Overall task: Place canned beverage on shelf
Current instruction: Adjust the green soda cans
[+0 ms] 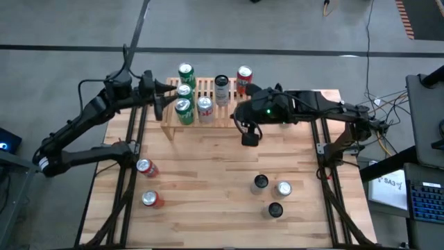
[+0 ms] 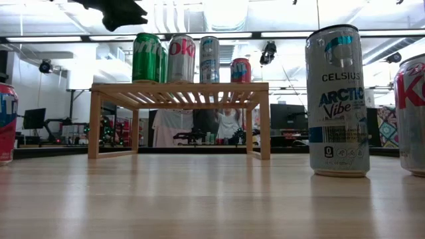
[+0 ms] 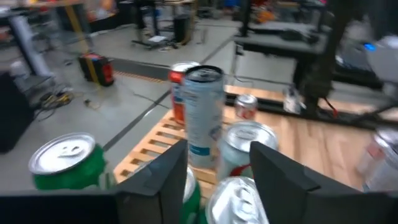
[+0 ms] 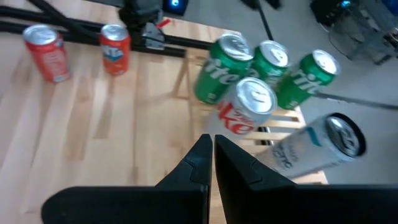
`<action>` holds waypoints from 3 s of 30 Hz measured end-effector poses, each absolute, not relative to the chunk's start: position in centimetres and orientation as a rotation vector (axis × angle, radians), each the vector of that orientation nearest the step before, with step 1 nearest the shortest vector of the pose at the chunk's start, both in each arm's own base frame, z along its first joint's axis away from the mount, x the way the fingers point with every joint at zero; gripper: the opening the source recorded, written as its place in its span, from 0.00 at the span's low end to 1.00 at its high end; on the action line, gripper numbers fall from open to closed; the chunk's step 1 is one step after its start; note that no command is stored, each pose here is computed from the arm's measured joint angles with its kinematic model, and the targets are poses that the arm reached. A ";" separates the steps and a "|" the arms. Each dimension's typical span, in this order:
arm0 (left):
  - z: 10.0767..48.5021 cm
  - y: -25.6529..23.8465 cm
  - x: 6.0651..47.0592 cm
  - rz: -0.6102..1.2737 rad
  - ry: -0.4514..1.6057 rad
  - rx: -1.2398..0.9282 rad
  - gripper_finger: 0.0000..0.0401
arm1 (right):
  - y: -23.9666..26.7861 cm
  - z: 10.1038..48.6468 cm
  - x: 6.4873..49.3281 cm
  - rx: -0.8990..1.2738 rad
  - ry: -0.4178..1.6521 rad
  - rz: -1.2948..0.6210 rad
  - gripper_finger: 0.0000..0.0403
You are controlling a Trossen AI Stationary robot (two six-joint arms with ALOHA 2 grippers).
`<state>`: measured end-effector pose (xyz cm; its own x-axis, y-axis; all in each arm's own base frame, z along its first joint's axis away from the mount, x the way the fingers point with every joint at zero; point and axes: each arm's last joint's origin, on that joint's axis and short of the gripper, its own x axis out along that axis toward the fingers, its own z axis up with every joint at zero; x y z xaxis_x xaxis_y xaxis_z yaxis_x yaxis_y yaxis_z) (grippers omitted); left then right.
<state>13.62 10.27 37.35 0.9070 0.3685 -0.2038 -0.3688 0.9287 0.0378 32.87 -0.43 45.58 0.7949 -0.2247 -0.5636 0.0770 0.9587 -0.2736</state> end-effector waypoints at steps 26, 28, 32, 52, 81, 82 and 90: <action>38.0 22.0 20.4 0.480 0.544 0.029 0.00 | -1.9 42.5 29.8 -0.270 0.669 -0.190 0.02; 38.1 22.6 20.5 0.490 0.544 0.027 0.00 | -2.3 42.2 29.5 -0.264 0.652 -0.204 0.02; 38.5 23.2 20.3 0.505 0.546 0.036 0.00 | -2.4 41.8 29.3 -0.251 0.616 -0.217 0.02; 38.5 23.0 19.2 0.502 0.707 0.157 0.00 | -2.4 41.6 29.2 -0.219 0.610 -0.228 0.02; 38.3 23.4 19.9 0.428 0.694 0.115 0.00 | -2.4 41.6 29.2 -0.210 0.611 -0.231 0.02; 38.4 23.3 19.8 0.425 0.699 0.116 0.00 | -2.4 41.6 29.2 -0.209 0.611 -0.231 0.02; 38.7 22.7 19.3 0.416 0.719 0.117 0.00 | -2.4 41.5 29.2 -0.201 0.612 -0.234 0.02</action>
